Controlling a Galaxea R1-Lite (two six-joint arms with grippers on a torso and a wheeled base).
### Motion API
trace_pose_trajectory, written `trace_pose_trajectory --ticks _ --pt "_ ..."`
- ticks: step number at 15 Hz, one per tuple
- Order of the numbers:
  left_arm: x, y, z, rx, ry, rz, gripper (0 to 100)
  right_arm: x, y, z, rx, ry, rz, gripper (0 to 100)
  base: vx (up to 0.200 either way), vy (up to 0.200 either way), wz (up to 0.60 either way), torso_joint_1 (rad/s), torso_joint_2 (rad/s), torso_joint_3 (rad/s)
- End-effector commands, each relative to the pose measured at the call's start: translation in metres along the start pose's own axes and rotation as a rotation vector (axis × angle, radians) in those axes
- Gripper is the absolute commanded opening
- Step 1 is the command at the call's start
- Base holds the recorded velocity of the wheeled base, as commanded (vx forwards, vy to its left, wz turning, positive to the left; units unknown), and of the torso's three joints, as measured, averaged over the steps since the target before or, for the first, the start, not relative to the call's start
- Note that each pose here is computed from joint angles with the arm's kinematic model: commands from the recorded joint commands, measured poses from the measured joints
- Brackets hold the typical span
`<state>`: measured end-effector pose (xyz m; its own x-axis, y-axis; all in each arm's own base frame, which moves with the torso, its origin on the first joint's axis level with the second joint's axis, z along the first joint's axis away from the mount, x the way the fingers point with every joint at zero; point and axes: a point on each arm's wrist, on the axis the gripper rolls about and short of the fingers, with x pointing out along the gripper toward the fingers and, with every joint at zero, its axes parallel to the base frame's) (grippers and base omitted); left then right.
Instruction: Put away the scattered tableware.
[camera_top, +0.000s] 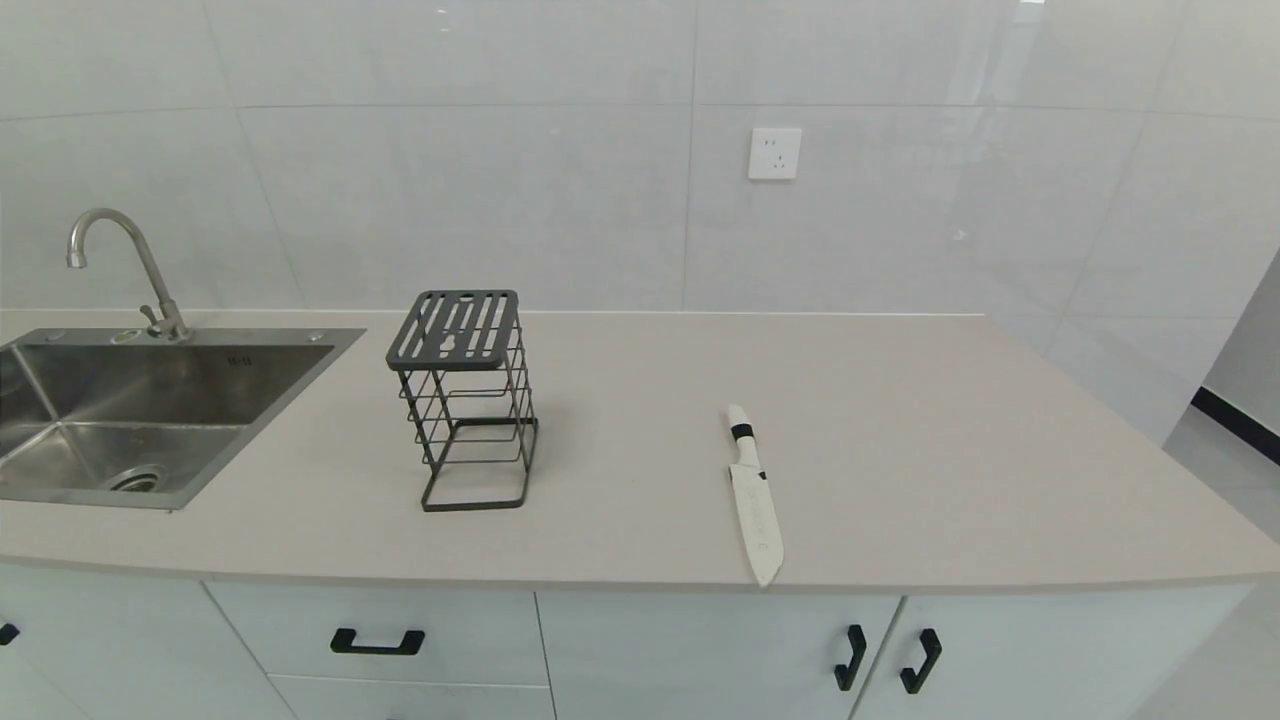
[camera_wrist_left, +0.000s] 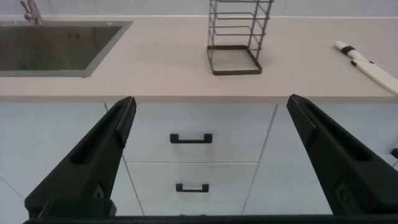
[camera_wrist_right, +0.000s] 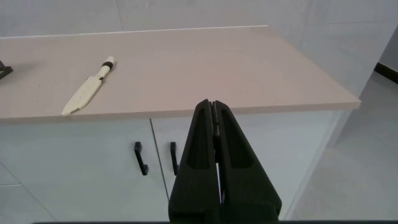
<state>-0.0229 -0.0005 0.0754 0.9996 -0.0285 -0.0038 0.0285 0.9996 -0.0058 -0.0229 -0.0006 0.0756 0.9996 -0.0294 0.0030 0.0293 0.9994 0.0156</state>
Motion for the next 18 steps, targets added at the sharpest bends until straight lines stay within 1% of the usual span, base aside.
trace_pose_trajectory --ticks 1,6,9,18 --pt "0.0001 0.0000 0.0000 -0.002 0.001 0.001 100 0.0001 -0.0001 0.0000 0.000 0.001 0.000 0 0.000 0.000 0.00 0.000 0.00 0.000" --pt "0.0001 0.0000 0.0002 -0.003 -0.001 0.001 100 0.0001 -0.0001 0.0000 0.000 0.001 0.000 0 0.000 0.000 0.00 0.000 0.00 0.000" --pt "0.0001 0.0000 0.0000 0.000 0.001 0.001 100 0.0001 -0.0001 0.0000 0.000 0.001 0.000 0 0.200 0.000 0.00 -0.006 0.00 0.002" --pt "0.0001 0.0000 0.0000 -0.002 0.001 0.001 100 0.0001 -0.0001 0.0000 -0.002 0.001 0.000 0 0.000 0.000 0.00 0.000 0.00 0.000"
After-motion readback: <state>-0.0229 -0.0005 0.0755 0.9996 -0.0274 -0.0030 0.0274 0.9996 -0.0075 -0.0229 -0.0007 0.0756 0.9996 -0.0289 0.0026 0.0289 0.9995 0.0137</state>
